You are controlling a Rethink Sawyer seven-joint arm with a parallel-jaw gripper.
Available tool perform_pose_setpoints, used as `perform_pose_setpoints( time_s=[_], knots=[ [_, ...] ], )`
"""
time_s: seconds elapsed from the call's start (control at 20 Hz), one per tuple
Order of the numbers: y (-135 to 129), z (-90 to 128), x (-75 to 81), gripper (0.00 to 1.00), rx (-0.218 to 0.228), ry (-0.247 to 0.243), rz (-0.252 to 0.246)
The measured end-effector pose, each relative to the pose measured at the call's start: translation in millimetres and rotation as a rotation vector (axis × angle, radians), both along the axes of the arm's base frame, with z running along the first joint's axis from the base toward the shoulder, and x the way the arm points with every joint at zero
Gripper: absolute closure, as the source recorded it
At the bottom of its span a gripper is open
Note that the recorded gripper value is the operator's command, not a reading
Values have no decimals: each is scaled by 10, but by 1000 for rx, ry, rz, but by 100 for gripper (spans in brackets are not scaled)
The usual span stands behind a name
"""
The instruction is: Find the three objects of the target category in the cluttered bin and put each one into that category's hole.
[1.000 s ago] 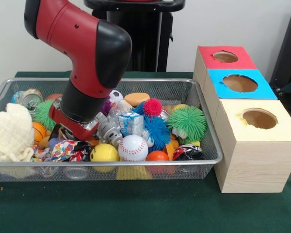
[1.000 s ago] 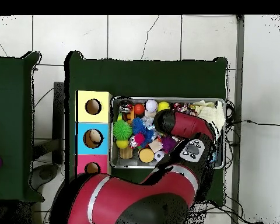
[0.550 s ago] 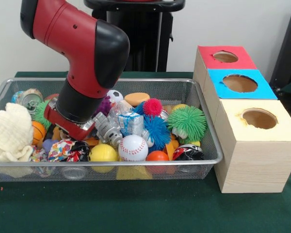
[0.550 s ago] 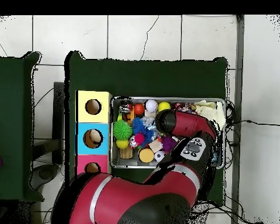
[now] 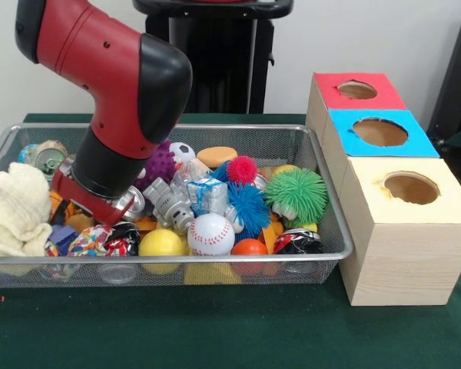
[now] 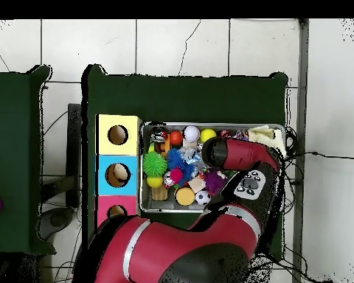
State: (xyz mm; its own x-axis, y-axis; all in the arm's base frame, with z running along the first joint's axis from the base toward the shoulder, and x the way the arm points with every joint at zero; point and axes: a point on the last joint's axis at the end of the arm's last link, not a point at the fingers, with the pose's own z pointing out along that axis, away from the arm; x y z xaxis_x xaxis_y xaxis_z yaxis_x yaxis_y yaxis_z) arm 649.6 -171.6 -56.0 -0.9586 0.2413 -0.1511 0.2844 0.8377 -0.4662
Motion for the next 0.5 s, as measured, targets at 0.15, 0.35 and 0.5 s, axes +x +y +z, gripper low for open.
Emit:
perform_pose_setpoints(
  time_s=[0.15,0.35,0.5],
  knots=[
    [-17,-4,0,0,-9,9,18],
    [-28,3,15,0,-18,24,35],
    [-16,2,82,0,-21,27,45]
  ],
)
